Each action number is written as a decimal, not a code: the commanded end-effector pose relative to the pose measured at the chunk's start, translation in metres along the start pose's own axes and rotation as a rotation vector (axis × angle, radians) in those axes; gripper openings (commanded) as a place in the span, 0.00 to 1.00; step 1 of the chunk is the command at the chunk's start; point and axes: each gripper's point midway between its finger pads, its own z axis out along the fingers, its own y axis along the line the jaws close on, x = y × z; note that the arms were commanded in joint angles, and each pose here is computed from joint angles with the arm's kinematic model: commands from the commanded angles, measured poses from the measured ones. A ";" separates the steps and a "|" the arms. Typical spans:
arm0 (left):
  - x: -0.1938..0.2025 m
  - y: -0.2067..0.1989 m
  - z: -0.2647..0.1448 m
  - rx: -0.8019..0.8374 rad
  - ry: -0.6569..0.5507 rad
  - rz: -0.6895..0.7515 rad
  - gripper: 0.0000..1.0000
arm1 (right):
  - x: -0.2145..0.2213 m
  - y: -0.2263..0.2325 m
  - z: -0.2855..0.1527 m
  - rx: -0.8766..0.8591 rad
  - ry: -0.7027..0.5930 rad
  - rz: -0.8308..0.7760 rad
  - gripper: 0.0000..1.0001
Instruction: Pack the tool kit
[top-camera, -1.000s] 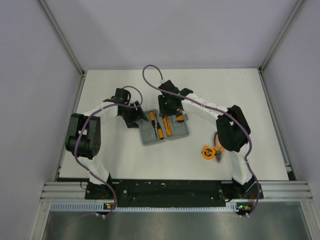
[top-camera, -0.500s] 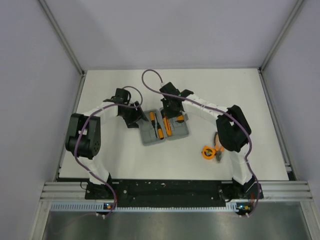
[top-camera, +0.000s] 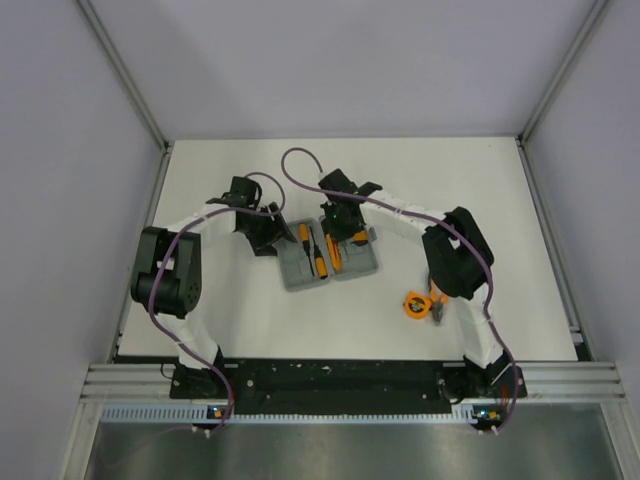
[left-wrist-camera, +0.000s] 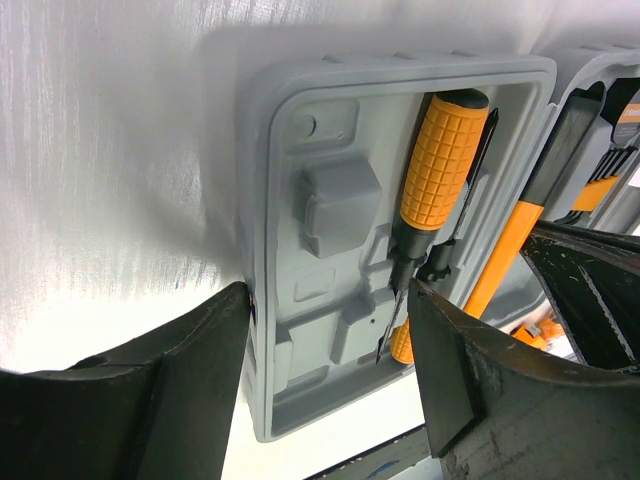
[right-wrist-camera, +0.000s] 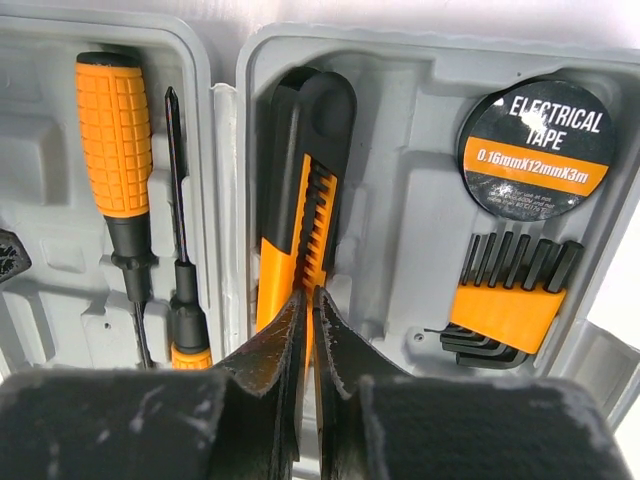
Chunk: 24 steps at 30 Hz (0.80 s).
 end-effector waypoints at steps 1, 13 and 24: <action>-0.010 -0.006 -0.003 0.009 -0.025 0.025 0.68 | -0.030 0.003 -0.021 -0.003 -0.103 0.003 0.05; -0.011 -0.007 -0.004 0.009 -0.028 0.027 0.68 | -0.040 0.010 -0.034 -0.037 -0.137 -0.019 0.11; -0.011 -0.006 -0.004 0.008 -0.028 0.027 0.68 | -0.040 0.018 -0.029 -0.077 -0.128 -0.016 0.11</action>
